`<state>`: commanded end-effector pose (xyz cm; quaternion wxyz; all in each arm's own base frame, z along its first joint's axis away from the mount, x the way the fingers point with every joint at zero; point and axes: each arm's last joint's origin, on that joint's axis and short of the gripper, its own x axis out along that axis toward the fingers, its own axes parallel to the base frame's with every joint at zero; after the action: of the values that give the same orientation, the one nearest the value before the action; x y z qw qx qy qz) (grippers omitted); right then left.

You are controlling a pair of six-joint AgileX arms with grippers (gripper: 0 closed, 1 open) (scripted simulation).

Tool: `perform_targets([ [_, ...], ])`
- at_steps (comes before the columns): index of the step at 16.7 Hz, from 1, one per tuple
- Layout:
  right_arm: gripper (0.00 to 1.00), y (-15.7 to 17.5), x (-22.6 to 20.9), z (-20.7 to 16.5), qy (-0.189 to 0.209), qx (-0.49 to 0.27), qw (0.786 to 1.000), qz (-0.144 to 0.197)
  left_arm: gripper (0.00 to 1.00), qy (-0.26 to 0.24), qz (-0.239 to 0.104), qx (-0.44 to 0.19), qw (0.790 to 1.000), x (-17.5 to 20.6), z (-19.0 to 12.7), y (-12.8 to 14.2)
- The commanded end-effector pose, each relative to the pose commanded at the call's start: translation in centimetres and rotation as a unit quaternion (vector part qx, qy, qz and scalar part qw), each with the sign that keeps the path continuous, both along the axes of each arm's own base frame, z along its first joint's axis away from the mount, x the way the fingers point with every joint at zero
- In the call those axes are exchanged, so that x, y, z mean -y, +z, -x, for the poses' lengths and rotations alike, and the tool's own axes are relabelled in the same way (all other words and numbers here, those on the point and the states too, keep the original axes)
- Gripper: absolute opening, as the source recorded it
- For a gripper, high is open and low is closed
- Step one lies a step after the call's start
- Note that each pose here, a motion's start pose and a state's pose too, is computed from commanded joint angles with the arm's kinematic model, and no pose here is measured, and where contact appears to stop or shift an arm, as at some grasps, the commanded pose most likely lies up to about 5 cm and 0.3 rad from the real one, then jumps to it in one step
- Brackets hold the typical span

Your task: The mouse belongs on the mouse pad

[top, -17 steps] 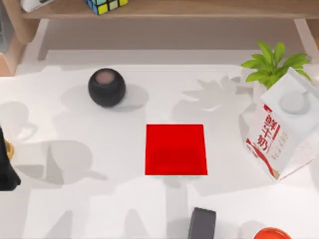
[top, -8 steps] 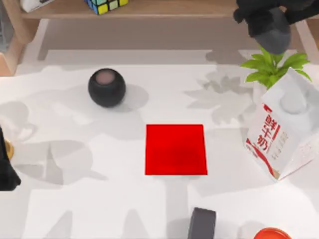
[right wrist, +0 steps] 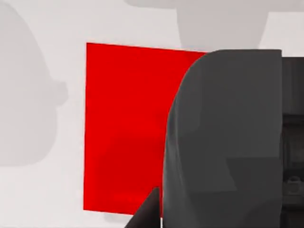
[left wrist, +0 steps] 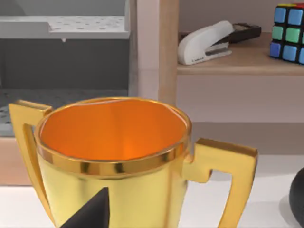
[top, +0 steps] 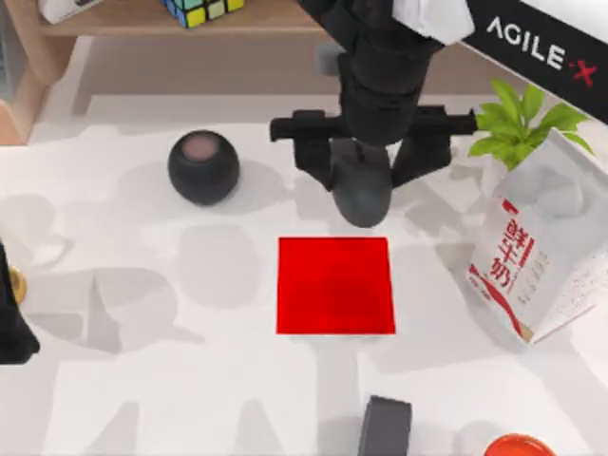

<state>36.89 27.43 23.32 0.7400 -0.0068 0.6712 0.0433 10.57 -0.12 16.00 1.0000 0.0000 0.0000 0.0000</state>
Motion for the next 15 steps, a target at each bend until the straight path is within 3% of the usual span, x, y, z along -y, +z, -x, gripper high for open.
perform_targets([
  [5, 0.00, -4.8, -2.7, 1.0, -0.041, -0.058, 0.997, 0.028, 1.00, 0.000, 0.000, 0.000, 1.000, 0.0, 0.0, 0.0],
  [15, 0.00, -5.8, -2.6, 0.9, -0.043, -0.057, 0.997, 0.026, 1.00, 0.000, 0.000, 0.000, 1.000, 0.0, 0.0, 0.0],
])
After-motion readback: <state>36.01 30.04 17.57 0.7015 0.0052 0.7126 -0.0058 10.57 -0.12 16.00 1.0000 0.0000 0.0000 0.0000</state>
